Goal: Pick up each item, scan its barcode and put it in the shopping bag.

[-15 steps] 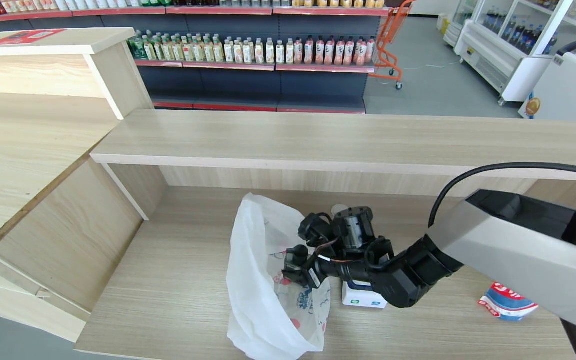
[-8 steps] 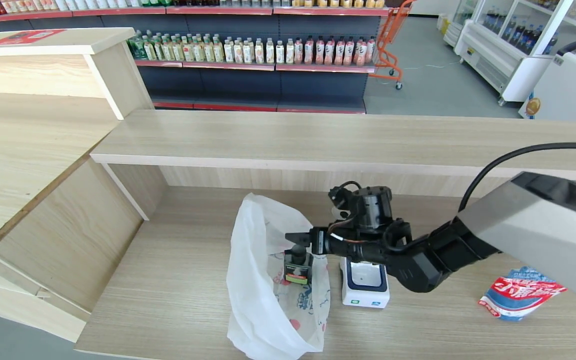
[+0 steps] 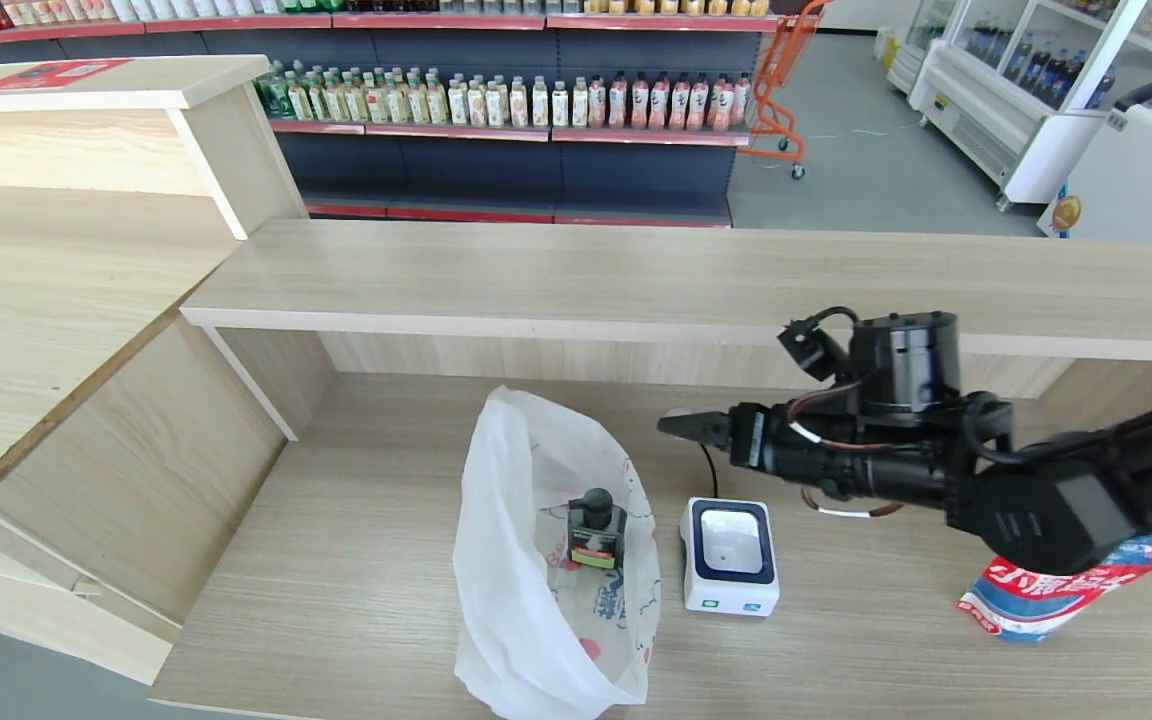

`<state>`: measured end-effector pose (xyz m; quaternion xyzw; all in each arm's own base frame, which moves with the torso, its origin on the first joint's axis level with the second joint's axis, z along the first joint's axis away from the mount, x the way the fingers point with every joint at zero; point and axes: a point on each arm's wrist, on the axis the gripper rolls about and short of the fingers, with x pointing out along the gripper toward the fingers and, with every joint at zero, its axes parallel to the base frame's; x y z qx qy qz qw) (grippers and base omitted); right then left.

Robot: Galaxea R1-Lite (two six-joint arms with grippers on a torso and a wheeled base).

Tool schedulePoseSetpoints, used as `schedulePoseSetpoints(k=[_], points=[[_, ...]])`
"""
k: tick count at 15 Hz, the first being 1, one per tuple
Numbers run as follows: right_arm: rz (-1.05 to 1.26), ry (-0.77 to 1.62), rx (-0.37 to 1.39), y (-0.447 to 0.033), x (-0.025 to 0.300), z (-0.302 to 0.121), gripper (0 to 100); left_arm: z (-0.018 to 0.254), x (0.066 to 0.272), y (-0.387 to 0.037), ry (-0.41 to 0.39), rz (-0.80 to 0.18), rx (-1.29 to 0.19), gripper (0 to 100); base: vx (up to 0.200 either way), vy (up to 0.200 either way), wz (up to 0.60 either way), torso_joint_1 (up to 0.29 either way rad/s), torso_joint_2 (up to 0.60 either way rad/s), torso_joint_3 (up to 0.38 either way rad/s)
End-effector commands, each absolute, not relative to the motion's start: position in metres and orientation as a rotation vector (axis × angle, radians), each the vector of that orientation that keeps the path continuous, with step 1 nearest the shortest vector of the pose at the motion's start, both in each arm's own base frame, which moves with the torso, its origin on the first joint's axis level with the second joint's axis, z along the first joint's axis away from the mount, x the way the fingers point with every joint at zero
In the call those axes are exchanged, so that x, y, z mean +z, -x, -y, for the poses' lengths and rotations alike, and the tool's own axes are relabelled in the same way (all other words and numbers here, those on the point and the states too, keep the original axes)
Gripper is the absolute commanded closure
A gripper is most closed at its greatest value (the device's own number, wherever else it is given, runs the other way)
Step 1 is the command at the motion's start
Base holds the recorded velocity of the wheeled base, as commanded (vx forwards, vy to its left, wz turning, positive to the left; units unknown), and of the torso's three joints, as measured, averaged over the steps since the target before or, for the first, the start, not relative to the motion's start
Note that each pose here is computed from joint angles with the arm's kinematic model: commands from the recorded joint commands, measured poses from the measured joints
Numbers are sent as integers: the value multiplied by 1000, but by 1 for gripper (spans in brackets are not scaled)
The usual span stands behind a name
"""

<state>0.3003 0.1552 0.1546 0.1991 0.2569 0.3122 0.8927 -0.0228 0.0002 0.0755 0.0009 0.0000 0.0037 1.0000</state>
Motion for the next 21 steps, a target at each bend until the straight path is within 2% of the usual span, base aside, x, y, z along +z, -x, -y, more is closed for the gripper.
schedulePoseSetpoints(k=[1,4,6,13,18,21], points=[[-461,-353,640,-244,189,-112,0,0,76,23,-2,-2,8,0,0,0,0,0,0,0],[-493,-206,508,-222,195,-64,0,0,76,23,-2,-2,8,0,0,0,0,0,0,0],[-505,-207,456,-205,202,-48,0,0,76,23,-2,-2,8,0,0,0,0,0,0,0],[-505,-269,429,-163,221,-37,0,0,76,23,2,-2,8,0,0,0,0,0,0,0],[-538,-485,347,-146,231,-30,0,0,76,23,5,-2,8,0,0,-200,0,-1,0,6],[-556,-522,318,-137,232,-26,0,0,76,23,11,-1,11,0,0,-200,0,4,4,5]])
